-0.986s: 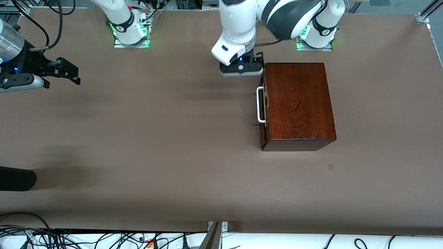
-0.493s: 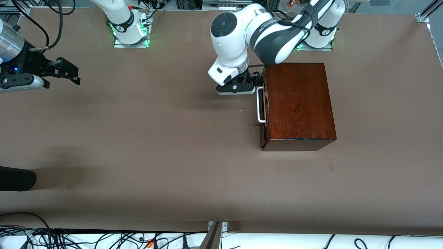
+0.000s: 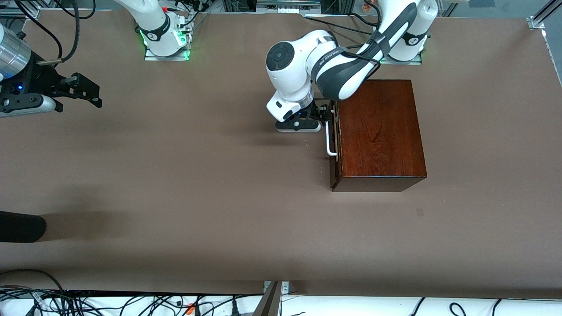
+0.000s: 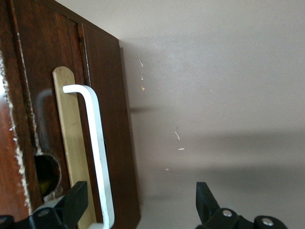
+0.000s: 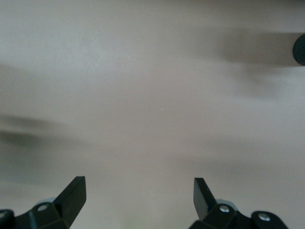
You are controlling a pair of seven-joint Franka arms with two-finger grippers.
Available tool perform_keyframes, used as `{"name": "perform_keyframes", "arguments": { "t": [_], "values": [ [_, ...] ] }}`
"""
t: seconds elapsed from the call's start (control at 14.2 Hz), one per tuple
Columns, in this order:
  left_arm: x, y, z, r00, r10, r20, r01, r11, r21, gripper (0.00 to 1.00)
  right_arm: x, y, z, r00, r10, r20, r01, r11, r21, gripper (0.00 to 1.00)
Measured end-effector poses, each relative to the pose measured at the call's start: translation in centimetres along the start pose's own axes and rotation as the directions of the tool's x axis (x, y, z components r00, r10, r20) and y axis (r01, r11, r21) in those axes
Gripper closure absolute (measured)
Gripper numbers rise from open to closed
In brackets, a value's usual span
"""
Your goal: Open drawer, take yellow block, close drawer
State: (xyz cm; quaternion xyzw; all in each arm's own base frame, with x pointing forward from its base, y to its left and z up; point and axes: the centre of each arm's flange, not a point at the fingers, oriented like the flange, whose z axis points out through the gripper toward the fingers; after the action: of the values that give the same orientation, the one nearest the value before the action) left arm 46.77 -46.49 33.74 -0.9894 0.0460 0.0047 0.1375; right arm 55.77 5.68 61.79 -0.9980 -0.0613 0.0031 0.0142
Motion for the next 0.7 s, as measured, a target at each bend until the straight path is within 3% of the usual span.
{"name": "perform_keyframes", "arguments": {
  "t": [0.7],
  "values": [
    [0.8,-1.4,3.3,1.0,-0.015,0.02,0.015,1.0,0.006,0.0,0.0,0.0,0.0,1.0,0.0,0.0,0.0,1.0,0.0,0.0]
  ]
}}
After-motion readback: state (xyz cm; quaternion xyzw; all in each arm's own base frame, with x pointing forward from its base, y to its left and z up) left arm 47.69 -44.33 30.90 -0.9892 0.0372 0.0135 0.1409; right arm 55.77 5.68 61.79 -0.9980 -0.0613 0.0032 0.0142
